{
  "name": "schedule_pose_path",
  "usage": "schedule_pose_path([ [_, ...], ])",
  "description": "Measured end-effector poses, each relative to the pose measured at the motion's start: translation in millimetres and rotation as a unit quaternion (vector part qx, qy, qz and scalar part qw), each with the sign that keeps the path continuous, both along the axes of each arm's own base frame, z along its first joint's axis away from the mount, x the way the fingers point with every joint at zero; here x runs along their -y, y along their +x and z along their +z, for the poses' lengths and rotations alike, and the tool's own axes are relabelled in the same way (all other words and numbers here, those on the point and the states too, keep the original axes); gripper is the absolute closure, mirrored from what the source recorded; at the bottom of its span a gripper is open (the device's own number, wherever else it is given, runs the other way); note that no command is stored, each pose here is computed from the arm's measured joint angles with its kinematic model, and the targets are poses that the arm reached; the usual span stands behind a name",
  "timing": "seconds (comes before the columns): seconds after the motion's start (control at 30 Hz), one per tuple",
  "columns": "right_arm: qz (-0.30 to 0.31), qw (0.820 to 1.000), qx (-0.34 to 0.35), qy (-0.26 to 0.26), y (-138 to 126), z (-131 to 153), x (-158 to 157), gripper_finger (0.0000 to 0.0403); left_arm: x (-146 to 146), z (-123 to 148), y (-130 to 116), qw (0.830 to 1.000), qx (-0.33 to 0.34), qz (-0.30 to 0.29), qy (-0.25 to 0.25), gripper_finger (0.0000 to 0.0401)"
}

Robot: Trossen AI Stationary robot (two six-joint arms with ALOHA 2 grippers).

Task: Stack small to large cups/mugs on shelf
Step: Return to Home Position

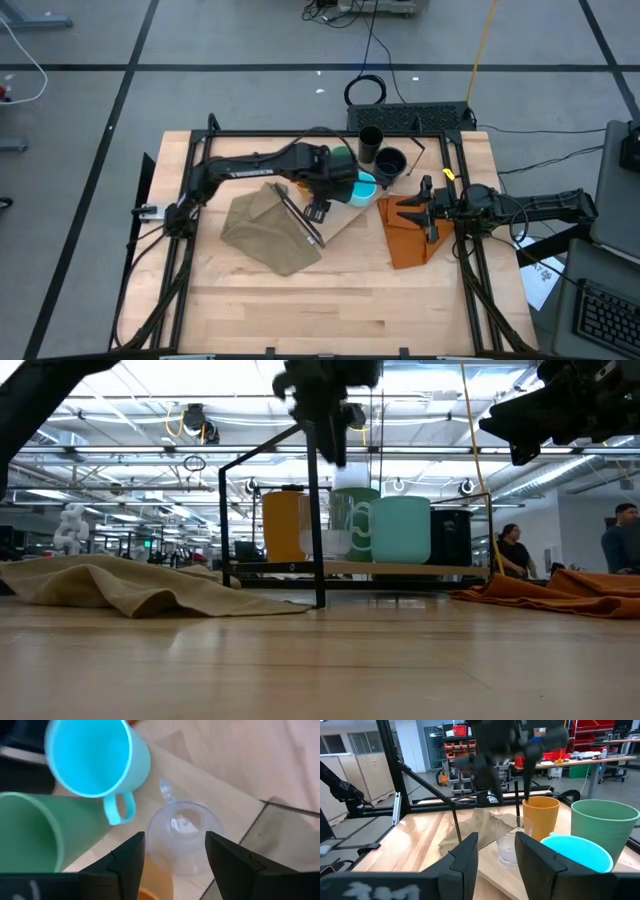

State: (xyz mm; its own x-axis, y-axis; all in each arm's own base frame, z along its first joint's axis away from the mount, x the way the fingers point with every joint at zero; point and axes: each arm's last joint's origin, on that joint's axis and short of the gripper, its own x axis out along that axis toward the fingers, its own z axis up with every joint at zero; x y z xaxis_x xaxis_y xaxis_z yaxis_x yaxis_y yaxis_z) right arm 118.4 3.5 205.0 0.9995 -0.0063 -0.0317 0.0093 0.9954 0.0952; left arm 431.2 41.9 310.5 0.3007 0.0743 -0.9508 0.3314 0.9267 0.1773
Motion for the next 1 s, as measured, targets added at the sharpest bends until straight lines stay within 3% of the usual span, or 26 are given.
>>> schedule_pose_path([
  [0.23, 0.000, 1.000, 0.002, 0.008, 0.0, 0.3, 0.0, 0.0282, 23.5, 70.7, -43.1, 0.996, 0.090, 0.024, -0.013, 0.0192],
  [0.43, 0.000, 1.000, 0.025, -0.001, -0.6, 4.9, 0.0, 0.0282, 48.3, 141.5, -115.8, 0.982, 0.178, 0.045, -0.037, 0.0192],
  [0.57, 0.000, 0.998, 0.058, -0.012, -2.1, 11.3, 0.1, 0.0282, 63.0, 180.3, -172.8, 0.964, 0.248, 0.083, -0.046, 0.0192],
  [0.77, -0.001, 0.997, 0.078, -0.013, -2.9, 15.2, 0.1, 0.0282, 86.2, 207.3, -238.5, 0.946, 0.302, 0.092, -0.069, 0.0192],
  [1.0, -0.001, 0.996, 0.086, -0.012, -5.3, 20.6, 0.2, 0.0282, 108.4, 209.6, -284.7, 0.939, 0.327, 0.105, -0.026, 0.0192],
])
